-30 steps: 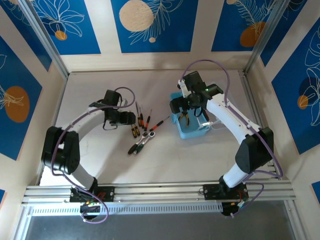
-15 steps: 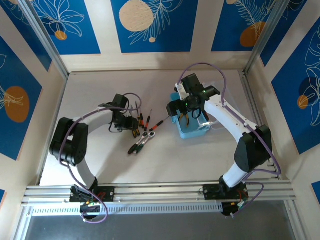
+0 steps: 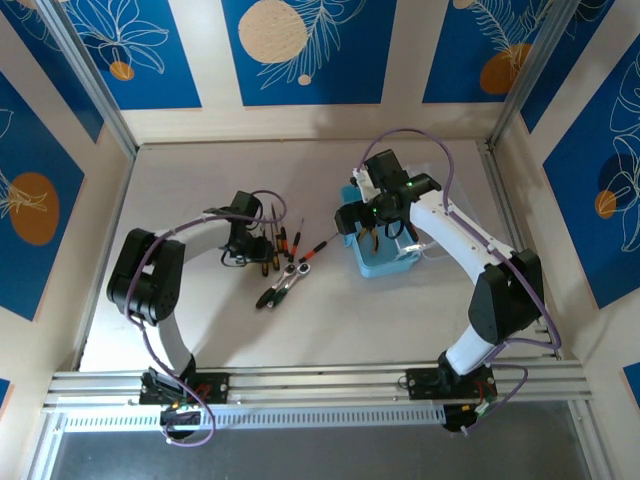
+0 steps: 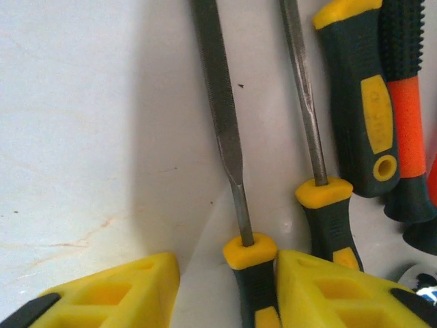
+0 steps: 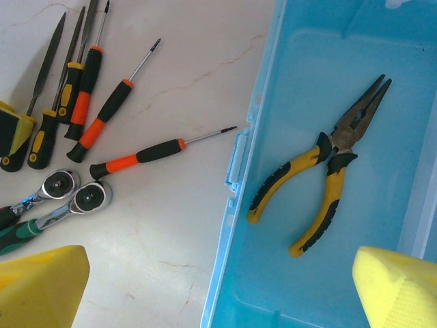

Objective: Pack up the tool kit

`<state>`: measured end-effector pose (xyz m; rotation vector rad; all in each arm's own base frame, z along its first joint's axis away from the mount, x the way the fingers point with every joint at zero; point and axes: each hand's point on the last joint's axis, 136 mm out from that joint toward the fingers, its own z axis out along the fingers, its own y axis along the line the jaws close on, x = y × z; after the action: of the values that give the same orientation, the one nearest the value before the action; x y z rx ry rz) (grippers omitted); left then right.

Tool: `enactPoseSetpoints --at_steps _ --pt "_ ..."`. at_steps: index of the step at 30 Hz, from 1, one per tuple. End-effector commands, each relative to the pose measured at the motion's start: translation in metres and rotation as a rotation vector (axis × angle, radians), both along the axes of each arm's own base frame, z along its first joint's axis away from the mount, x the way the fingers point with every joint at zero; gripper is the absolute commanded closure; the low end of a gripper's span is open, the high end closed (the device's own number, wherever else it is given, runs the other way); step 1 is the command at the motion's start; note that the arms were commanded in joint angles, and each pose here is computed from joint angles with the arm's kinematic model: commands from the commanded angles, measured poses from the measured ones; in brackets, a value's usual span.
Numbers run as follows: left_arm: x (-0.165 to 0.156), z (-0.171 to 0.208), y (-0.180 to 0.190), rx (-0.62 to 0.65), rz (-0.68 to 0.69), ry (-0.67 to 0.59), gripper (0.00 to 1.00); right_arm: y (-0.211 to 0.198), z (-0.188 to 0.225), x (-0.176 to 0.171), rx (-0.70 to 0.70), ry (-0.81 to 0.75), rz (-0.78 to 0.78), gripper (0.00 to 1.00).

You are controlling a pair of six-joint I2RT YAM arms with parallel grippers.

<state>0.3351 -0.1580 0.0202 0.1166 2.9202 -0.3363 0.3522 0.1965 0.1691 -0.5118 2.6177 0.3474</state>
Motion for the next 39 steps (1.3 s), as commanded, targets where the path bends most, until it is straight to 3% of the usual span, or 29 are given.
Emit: enactPoseSetpoints --at_steps 1,9,16,19,25,30,35,39 --pt "-0.009 -0.019 0.009 0.068 -0.004 0.053 0.61 0.002 -0.003 -0.002 0.024 0.020 -0.002 0.01" --pt "-0.011 -0.030 0.011 0.088 -0.011 0.079 0.70 0.001 -0.003 -0.002 0.034 0.025 -0.005 0.01" --pt "-0.011 -0.026 0.010 0.086 -0.022 0.077 0.91 0.002 0.000 -0.003 0.065 0.031 -0.009 0.01" --pt "-0.009 -0.015 0.010 0.083 -0.031 0.057 1.00 0.000 0.001 -0.003 0.065 0.034 -0.020 0.01" --pt "0.001 0.034 0.003 0.039 -0.056 -0.033 1.00 -0.011 0.003 -0.001 0.056 0.039 -0.061 0.01" --pt "0.014 0.105 -0.035 -0.183 -0.118 -0.165 1.00 0.008 0.025 -0.007 0.221 0.018 -0.003 0.01" --pt "0.015 0.183 -0.103 -0.535 -0.259 -0.268 1.00 0.034 0.068 -0.008 0.510 -0.009 0.039 0.00" --pt "0.008 0.218 -0.151 -0.723 -0.367 -0.293 1.00 0.050 0.098 0.000 0.659 -0.041 0.059 0.09"
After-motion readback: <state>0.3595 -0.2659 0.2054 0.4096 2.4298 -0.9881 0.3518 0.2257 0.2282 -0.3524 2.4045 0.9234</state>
